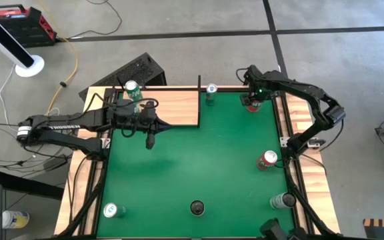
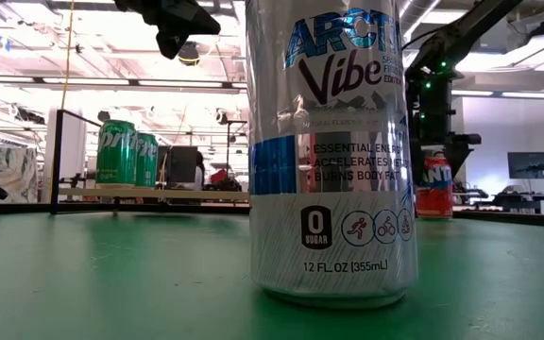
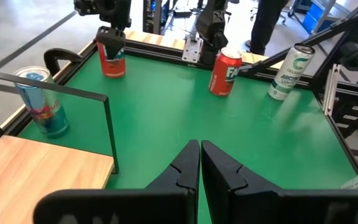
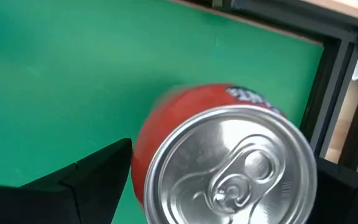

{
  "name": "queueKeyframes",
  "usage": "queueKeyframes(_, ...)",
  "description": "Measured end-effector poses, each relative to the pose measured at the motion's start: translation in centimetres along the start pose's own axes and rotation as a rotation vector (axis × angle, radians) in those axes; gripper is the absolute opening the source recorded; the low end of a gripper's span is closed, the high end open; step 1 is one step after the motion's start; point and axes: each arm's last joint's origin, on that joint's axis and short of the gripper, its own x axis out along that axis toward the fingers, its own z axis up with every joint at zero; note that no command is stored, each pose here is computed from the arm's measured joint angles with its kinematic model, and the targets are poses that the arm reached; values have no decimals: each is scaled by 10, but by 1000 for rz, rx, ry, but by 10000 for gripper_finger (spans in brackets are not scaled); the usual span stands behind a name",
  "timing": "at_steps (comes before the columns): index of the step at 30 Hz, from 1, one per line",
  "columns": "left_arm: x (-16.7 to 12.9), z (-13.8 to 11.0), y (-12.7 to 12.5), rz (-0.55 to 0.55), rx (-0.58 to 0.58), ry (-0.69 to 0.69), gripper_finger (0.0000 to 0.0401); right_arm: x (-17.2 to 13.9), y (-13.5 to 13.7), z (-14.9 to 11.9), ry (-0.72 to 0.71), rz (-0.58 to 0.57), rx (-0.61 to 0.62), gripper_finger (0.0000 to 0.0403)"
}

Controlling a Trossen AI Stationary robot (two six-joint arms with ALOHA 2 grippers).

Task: Place canned beverage on shelf
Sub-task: Put the top orange soda can on the shelf

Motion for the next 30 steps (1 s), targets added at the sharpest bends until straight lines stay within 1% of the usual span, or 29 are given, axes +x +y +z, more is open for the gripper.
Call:
queueKeyframes(4,0,0,0,-1,0,0,0,0,1,2,-25,10,2,393)
queueKeyframes(11,0,0,0,-1,0,0,0,0,1,1,-15,6,0,388)
queueKeyframes(13,0,0,0,-1,0,0,0,0,1,1,-15,6,0,375)
queueKeyframes(17,0,0,0,-1,1,0,0,-6,-1,1,-35,16,-2,334)
queueKeyframes(20,0,0,0,-1,1,0,0,-14,0,-2,-56,29,-9,329)
queueKeyframes(23,0,0,0,-3,1,1,0,-26,1,-8,-70,59,-22,329)
queueKeyframes(26,0,0,-1,-18,5,3,0,-45,6,-17,-89,88,-30,329)
queueKeyframes(30,0,0,-1,-26,24,4,0,-86,15,-26,-162,155,-43,329)
